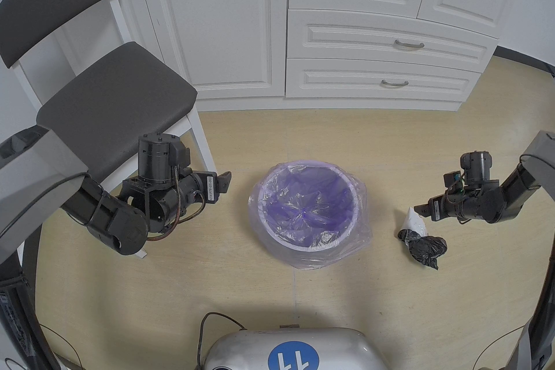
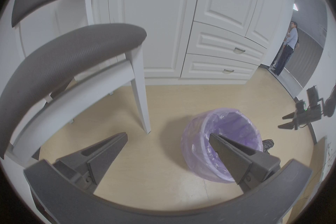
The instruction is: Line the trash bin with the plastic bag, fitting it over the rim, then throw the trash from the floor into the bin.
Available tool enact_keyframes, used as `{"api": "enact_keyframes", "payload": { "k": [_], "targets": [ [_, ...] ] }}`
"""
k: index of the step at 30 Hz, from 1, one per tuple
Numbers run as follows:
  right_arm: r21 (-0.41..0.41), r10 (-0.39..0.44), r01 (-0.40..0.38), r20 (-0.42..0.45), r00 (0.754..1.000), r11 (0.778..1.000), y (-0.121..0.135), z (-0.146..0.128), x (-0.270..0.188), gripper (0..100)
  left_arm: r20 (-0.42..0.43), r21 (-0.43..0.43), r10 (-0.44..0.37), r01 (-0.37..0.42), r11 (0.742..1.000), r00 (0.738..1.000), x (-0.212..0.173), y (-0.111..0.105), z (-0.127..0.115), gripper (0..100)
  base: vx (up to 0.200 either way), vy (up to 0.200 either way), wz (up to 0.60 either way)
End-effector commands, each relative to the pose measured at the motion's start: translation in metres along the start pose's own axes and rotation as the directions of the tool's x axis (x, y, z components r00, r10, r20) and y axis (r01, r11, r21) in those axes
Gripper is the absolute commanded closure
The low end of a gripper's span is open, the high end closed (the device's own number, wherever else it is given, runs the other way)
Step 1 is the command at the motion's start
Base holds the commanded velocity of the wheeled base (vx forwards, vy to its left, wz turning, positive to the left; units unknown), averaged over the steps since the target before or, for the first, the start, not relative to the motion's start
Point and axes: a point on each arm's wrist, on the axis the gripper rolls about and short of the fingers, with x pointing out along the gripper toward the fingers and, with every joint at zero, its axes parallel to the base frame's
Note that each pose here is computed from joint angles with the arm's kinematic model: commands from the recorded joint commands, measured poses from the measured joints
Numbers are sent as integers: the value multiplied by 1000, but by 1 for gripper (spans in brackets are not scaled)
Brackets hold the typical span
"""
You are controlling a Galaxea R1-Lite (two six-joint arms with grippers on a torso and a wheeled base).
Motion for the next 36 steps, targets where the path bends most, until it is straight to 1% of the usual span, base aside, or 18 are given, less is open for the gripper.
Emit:
{"api": "enact_keyframes", "payload": {
  "k": [1,5,8,14,17,18,19,20,21,22,25,27,28,29,30,31,36],
  "targets": [
    [32,-18,21,-96,995,999,-16,-40,42,0,57,7,-5,4,1000,998,-17,3,13,0,0,0,0],
    [38,2,3,-136,991,999,-15,-58,64,0,69,6,-9,8,1000,998,-17,2,13,0,0,0,0],
    [48,5,2,-152,988,999,-19,-66,76,0,72,8,-11,10,1000,997,-16,1,10,0,0,0,0],
    [68,11,1,-172,985,998,-25,-77,95,0,73,10,-14,13,1000,997,-15,0,10,0,0,0,0],
    [111,42,-21,-189,981,994,-27,-75,98,0,64,14,-17,16,1000,998,-13,-3,7,0,0,0,0],
    [153,58,-29,-194,979,988,-28,-72,100,0,66,15,-17,16,1000,998,-13,-4,6,0,0,0,0],
    [153,58,-29,-194,979,988,-28,-72,100,0,66,15,-17,16,1000,998,-13,-4,6,0,0,0,0],
    [200,62,-21,-200,978,980,-29,-68,104,0,69,17,-20,19,1000,997,-12,-5,5,0,0,0,0],
    [208,63,-19,-203,977,978,-29,-67,105,0,67,15,-20,19,1000,998,-12,-5,5,0,0,0,0],
    [248,64,-11,-209,976,969,-31,-63,108,0,64,16,-20,19,1000,998,-11,-5,4,0,0,0,0],
    [329,65,6,-206,976,944,-33,-55,117,0,64,16,-20,19,1000,998,-11,-5,4,0,0,0,0],
    [382,69,12,-198,978,924,-31,-47,124,0,66,16,-20,19,1000,998,-11,-5,4,0,0,0,0],
    [382,69,12,-198,978,924,-31,-47,124,0,66,16,-20,19,1000,998,-11,-5,4,0,0,0,0],
    [422,66,24,-198,978,906,-29,-46,134,0,66,16,-20,19,1000,998,-11,-5,4,0,0,0,0],
    [422,67,23,-196,978,906,-28,-46,135,0,66,16,-20,19,1000,998,-11,-5,4,0,0,0,0],
    [435,66,27,-196,979,900,-27,-48,144,0,64,16,-20,19,1000,998,-10,-5,4,0,0,0,0],
    [432,66,27,-198,978,901,-27,-50,147,0,61,16,-20,19,1000,998,-9,-5,3,0,0,0,0]
  ]
}}
